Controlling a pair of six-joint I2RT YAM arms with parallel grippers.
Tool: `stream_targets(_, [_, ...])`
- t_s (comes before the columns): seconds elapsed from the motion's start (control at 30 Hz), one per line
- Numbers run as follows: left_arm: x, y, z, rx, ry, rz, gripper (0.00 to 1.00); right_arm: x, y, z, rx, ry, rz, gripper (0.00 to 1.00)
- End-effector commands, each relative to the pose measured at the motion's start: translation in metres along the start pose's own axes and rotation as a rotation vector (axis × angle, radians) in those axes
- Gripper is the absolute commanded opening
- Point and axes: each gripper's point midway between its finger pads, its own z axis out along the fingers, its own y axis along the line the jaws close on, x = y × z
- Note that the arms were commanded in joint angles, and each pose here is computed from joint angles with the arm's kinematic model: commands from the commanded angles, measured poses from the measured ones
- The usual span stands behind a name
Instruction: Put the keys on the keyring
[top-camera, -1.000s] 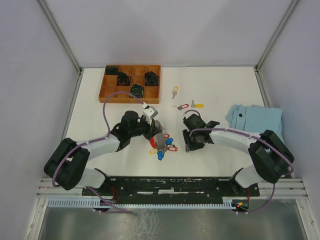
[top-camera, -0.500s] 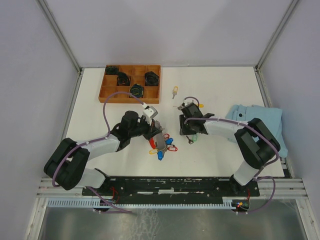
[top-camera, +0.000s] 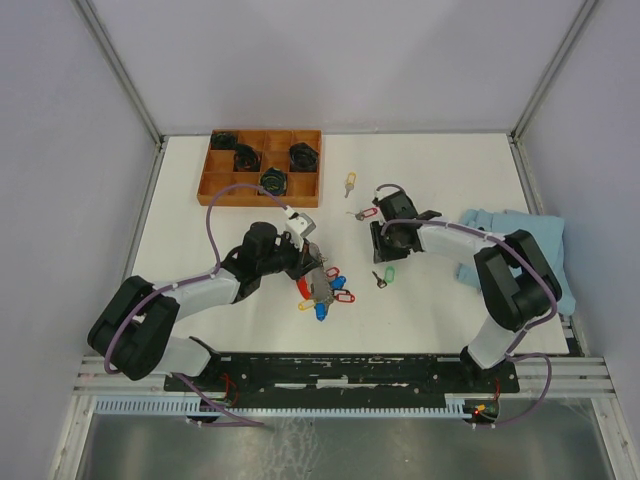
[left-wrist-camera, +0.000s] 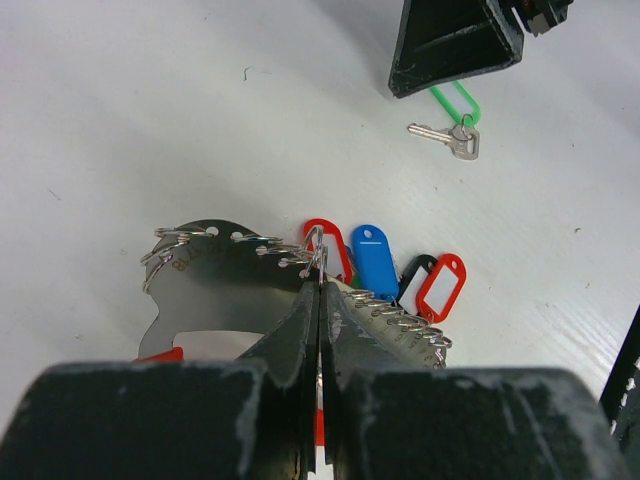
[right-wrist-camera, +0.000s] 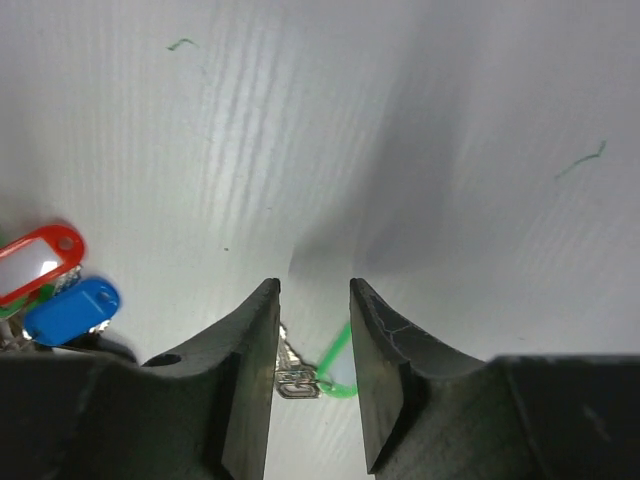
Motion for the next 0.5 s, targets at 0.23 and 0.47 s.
stream_targets(0.23, [-0.032,-0.004,0.001,0.025,-0.076,0.08,0.03,0.025,-0.029,-0.008,0.071,0.114,0.034,0.27])
stream_targets(0.47, [-0.031,-0.005,0.002,0.033,-0.073,0.08,0.03,0.068,-0.046,-0.032,0.143,0.192,0.069,0.25])
